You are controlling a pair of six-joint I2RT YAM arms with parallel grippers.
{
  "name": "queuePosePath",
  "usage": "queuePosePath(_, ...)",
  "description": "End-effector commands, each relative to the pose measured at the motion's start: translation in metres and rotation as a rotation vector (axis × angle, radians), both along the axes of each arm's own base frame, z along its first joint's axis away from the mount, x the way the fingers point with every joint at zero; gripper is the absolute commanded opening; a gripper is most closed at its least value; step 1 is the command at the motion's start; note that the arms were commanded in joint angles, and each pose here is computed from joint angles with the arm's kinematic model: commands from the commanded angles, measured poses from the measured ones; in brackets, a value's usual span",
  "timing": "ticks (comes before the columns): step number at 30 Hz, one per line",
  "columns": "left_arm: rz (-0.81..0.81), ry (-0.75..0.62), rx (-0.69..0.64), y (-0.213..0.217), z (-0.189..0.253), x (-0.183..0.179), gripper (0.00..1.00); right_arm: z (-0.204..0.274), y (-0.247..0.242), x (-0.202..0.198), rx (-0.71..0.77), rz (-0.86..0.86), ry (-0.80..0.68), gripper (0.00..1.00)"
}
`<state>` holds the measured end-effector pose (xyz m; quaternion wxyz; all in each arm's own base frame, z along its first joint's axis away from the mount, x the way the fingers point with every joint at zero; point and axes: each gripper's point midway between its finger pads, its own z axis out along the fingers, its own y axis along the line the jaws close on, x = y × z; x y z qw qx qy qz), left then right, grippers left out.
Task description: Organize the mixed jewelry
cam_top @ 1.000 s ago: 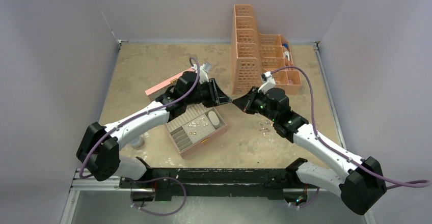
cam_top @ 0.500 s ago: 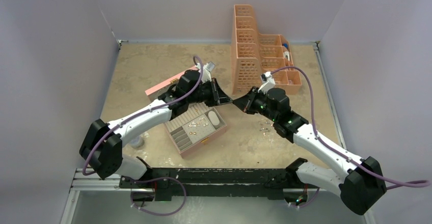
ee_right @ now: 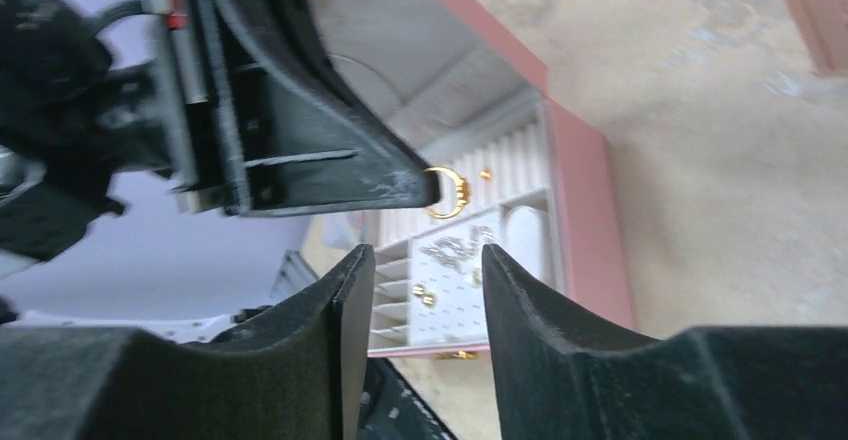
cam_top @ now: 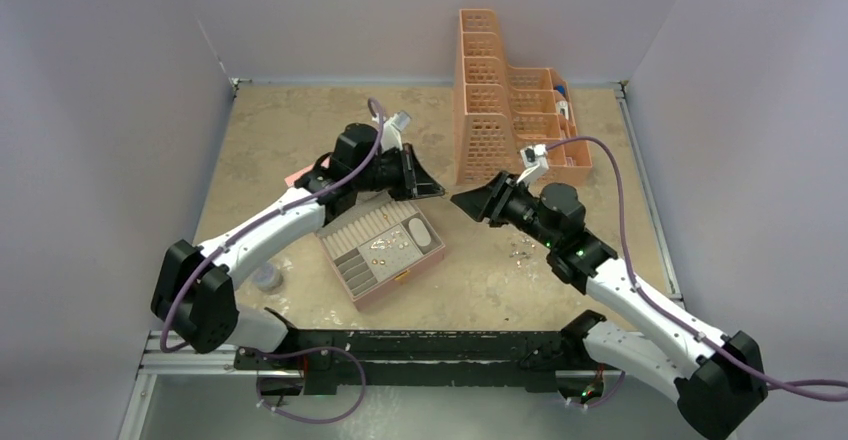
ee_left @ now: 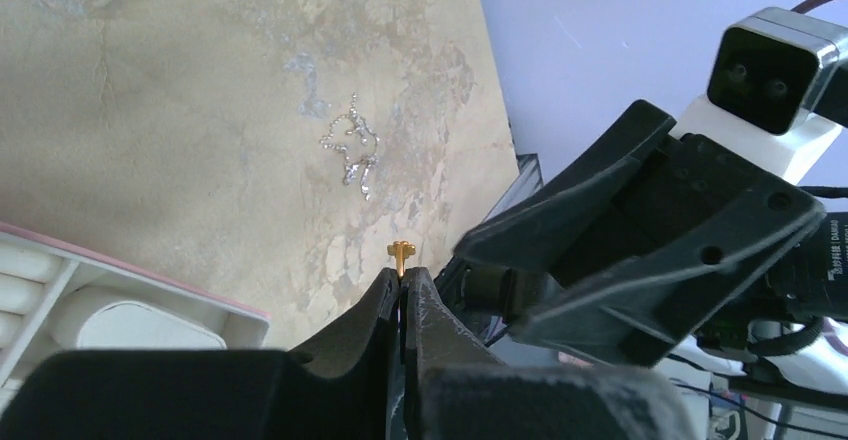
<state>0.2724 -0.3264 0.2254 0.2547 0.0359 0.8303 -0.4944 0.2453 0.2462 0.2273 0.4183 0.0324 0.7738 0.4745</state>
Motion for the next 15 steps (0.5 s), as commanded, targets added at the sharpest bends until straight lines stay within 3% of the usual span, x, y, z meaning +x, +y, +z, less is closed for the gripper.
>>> queuePosePath(1, -0.118, -0.118, -0.118, 0.006, 0.060, -0.011, 0.00, 0.060, 0.008, -0.012, 0.183, 0.067, -0.161, 0.51)
queuePosePath(8, -0.272, -0.173, -0.294, 0.021, 0.115, -0.037, 0.00, 0.100, 0.016, -0.021, 0.360, 0.127, -0.203, 0.60)
queuePosePath(11, -0.338, -0.171, -0.361, 0.027, 0.130, -0.050, 0.00, 0.112, 0.013, -0.019, 0.452, 0.100, -0.171, 0.62)
queuePosePath(15, -0.406, -0.159, -0.436, 0.032, 0.141, -0.063, 0.00, 0.146, 0.009, -0.033, 0.589, 0.149, -0.232, 0.61)
